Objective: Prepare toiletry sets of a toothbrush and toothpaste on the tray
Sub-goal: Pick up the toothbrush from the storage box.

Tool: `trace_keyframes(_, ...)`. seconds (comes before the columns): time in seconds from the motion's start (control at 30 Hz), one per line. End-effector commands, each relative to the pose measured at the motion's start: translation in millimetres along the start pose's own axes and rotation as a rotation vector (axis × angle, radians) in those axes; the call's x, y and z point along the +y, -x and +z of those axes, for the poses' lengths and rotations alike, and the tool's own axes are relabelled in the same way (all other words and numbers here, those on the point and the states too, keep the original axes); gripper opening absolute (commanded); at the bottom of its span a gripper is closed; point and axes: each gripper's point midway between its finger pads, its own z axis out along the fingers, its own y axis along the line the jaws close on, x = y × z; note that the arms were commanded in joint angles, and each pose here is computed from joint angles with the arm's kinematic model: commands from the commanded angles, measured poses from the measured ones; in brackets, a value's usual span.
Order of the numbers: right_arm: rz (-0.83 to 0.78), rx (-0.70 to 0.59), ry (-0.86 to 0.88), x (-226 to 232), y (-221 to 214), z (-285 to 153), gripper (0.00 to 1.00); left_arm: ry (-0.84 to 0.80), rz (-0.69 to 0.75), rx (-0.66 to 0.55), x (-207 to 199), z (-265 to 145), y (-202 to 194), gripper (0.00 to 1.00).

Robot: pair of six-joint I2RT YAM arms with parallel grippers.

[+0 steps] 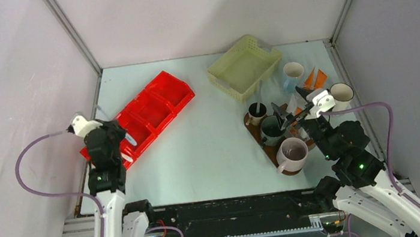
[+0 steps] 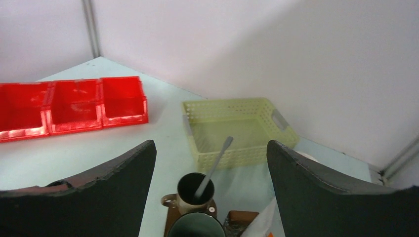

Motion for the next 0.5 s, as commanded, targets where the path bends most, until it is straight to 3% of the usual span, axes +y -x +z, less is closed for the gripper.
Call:
trace_keyframes(0.0,0.045,-0.046,0.123,20.3,25.7,2.3,0.85,-0.322,0.096,-0.152,-68.6,-24.3,23.1,0.00)
trace_keyframes(0.23,0.103,-0.047,0.261,48.2,31.2,6.3,0.84,-0.799,0.127,-0.189,-157.5,-84.6,15.2,0.01)
trace_keyframes(0.47,0.164,-0.077,0.368,68.1,45.4,6.4,0.83,-1.210,0.228,-0.191,-219.0,-155.2,-13.4,0.00)
